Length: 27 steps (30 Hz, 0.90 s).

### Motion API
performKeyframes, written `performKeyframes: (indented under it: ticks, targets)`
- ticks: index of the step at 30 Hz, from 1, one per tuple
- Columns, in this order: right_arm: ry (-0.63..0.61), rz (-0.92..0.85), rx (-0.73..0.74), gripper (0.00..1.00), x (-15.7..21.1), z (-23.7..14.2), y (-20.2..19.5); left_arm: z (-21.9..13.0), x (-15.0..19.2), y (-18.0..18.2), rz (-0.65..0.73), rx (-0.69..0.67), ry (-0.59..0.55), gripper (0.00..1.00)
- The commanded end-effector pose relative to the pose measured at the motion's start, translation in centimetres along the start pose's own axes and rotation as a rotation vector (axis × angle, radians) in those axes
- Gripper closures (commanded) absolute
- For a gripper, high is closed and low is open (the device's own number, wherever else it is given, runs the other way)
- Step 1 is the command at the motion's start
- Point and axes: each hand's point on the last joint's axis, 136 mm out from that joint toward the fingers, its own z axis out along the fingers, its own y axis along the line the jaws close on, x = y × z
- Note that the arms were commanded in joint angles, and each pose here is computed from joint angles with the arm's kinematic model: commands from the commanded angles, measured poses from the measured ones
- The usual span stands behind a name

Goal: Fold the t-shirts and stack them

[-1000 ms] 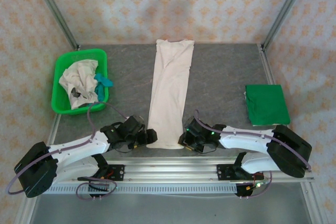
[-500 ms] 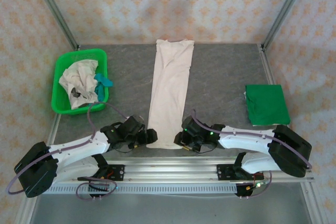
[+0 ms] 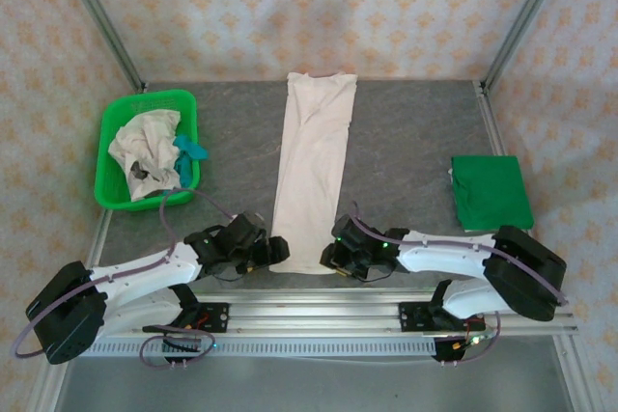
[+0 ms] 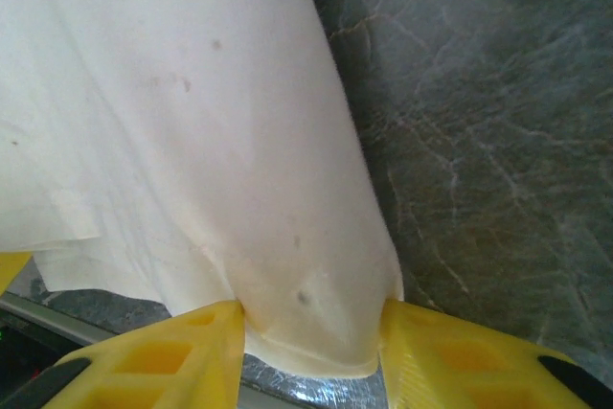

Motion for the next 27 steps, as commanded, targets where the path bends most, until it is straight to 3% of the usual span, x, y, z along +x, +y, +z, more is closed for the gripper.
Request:
performKeyframes:
  ticks: [1, 8, 19, 27]
  targets:
    - [-0.026, -0.021, -0.021, 0.62, -0.5, 0.3, 1.0, 0.1, 0.2, -1.3, -0.009, 0.08, 0.012, 0.16]
    - [-0.048, -0.016, -0.023, 1.0, -0.7, -0.5, 0.6, 0.1, 0.2, -2.1, -0.01, 0.105, 0.013, 0.18]
    - [-0.057, -0.01, -0.03, 1.0, -0.7, -0.9, 0.5, 0.9, 0.5, -2.7, -0.019, 0.106, 0.02, 0.4]
    - [-0.057, -0.009, -0.029, 1.0, -0.7, -0.9, 0.5, 1.4, 1.0, -0.3, -0.022, 0.002, 0.027, 0.46]
